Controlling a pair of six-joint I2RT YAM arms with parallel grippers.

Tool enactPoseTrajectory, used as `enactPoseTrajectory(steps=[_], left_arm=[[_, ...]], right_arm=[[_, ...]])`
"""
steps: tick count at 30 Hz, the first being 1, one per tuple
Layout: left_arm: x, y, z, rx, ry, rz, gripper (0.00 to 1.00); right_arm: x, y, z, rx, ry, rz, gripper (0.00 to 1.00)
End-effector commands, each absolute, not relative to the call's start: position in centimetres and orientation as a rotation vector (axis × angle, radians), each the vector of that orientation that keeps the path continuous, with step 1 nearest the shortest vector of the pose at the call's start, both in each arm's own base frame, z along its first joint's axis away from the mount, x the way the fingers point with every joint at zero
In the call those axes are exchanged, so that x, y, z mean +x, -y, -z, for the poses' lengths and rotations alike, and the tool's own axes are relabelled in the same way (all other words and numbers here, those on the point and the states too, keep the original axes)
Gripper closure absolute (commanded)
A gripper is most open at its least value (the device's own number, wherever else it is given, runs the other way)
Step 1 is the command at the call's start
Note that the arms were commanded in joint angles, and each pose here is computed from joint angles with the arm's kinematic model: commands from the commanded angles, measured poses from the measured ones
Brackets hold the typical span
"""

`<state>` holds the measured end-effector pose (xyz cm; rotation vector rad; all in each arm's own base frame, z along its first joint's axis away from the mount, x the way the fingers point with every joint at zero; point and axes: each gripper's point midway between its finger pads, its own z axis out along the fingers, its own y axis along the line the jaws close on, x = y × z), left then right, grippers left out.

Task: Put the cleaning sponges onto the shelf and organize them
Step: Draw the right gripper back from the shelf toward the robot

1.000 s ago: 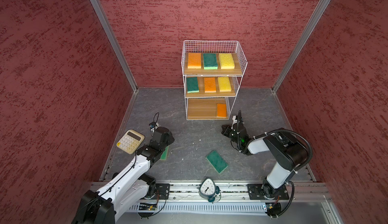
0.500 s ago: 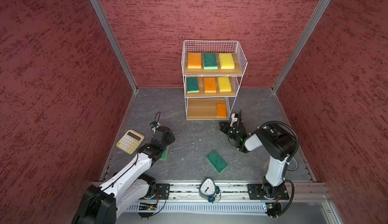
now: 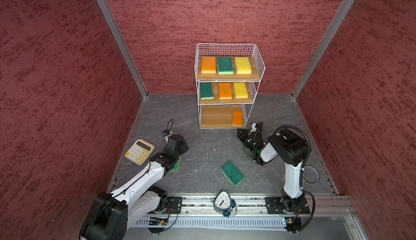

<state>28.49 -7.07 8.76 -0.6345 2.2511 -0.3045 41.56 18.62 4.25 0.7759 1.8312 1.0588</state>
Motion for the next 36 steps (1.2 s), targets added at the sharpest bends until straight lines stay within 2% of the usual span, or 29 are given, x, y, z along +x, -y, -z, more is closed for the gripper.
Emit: enactPoseTrajectory(steps=[1,36], left_arm=[[29.3,7.6,-9.7,-0.642,-2.214,0.341,0.42],[29.5,7.7,-9.1,-0.715,-2.221,0.374,0.42]], right_arm=[[42.9,-17.7,-4.7,0.879,-1.723,-1.094,1.0],[45.8,-17.6,-3.5,1.026,-1.692,-1.007,1.0]])
